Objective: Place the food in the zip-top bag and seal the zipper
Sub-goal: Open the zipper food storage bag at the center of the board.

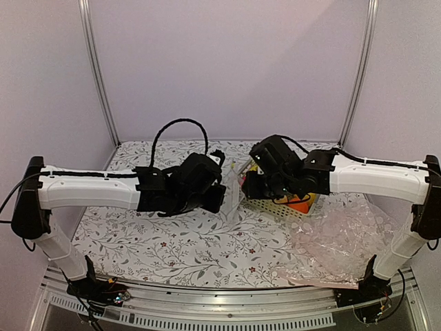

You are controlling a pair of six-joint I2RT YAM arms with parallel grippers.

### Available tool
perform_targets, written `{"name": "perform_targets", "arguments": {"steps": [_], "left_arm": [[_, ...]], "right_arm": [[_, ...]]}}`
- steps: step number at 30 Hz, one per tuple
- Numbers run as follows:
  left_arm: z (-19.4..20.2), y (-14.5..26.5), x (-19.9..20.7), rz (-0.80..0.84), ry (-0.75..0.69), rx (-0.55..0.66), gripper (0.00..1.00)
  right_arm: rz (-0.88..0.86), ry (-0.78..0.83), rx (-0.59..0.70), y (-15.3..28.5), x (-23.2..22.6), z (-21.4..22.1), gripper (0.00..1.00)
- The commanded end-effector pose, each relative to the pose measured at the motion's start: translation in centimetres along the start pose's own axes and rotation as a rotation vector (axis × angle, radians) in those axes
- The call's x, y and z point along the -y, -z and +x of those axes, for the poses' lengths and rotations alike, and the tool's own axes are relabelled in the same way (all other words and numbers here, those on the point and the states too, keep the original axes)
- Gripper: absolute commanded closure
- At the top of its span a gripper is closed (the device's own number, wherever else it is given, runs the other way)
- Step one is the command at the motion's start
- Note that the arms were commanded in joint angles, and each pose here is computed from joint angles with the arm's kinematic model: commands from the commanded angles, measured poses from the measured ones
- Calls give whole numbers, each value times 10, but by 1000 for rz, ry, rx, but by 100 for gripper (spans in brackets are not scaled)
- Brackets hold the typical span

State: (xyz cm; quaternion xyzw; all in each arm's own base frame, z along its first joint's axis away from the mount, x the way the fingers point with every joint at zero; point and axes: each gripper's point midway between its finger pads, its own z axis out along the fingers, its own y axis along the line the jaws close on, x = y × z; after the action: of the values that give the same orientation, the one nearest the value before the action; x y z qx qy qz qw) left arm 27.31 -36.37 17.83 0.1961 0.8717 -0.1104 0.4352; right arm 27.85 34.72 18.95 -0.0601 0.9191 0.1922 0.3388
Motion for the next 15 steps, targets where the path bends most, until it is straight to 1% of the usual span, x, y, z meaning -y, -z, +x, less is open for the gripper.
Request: {"name": "perform_targets", "arguments": {"steps": [1, 4, 7, 15], "left_arm": [[-4, 8, 18, 148, 112, -3, 100], [0, 5, 19, 156, 127, -11, 100], [2, 4, 19, 162, 149, -14, 100], [0, 4, 23, 188, 186, -2, 100]], "right_arm": [[-106, -29, -46, -8, -19, 8, 65], [-102, -20, -69, -17, -21, 15, 59], [-81, -10, -88, -26, -20, 20, 56], [-64, -3, -98, -38, -26, 26, 43]]}}
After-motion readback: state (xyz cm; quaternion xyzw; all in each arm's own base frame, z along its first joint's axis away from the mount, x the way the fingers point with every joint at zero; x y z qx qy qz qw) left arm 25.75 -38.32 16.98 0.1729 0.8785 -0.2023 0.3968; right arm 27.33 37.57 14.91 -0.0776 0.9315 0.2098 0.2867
